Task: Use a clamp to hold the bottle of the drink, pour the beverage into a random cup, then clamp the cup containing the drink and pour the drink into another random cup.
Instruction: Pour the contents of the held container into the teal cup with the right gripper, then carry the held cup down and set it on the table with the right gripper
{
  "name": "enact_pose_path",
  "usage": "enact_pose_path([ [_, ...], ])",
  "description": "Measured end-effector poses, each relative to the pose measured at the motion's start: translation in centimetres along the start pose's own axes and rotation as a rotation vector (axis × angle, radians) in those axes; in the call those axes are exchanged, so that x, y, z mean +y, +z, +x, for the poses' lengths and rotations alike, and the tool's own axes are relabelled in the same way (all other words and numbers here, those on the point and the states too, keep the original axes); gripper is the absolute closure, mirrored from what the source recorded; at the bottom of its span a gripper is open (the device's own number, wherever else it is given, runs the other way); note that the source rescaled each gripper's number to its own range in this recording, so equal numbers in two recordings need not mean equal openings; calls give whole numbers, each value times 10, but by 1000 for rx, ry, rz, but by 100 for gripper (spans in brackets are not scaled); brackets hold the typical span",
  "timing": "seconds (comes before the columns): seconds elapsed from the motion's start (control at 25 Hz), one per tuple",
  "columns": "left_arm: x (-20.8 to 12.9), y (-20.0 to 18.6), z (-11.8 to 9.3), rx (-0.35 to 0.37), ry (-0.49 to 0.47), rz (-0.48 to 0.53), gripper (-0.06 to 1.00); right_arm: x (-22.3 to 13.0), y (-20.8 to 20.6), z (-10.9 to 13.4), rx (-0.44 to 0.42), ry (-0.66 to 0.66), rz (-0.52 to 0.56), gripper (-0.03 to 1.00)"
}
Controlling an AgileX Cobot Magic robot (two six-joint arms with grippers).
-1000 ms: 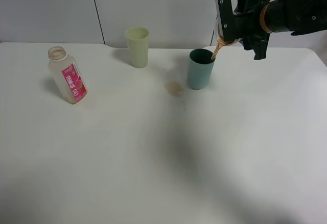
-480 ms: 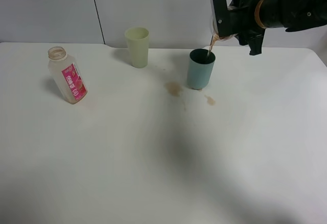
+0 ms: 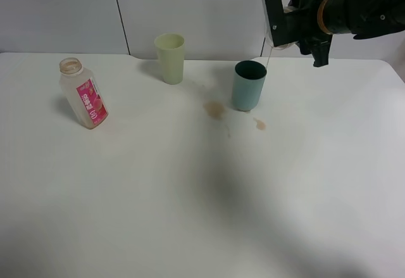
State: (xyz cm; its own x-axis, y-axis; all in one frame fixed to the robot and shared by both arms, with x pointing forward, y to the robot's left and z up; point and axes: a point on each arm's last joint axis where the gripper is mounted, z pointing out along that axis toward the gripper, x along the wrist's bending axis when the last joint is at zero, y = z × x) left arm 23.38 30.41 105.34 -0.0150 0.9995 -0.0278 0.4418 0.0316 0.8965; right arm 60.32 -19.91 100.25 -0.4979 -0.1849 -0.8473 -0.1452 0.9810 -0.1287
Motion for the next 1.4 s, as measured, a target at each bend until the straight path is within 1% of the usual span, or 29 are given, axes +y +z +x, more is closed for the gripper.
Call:
enact_pose_path([
  [0.24,0,0,0,0,0,0,-6,0,0,0,0,-23,3,97],
  [0.36,0,0,0,0,0,0,-6,0,0,0,0,4,2,97],
  [0.48,0,0,0,0,0,0,-6,2,0,0,6,184,-18,97],
  [0.72,0,0,0,0,0,0,-6,7,-1,2,52,658,-69,97],
  [0.84,0,0,0,0,0,0,-6,12,-5,0,80,874,-118,97],
  [0.96,0,0,0,0,0,0,-6,17,-12,-7,102,1042,-189,97],
  [1.2,0,0,0,0,0,0,-6,27,-32,-27,121,1305,-403,97],
  [1.28,0,0,0,0,0,0,-6,31,-40,-36,121,1375,-500,97],
  [1.4,0,0,0,0,0,0,-6,38,-51,-47,127,1437,-672,97],
])
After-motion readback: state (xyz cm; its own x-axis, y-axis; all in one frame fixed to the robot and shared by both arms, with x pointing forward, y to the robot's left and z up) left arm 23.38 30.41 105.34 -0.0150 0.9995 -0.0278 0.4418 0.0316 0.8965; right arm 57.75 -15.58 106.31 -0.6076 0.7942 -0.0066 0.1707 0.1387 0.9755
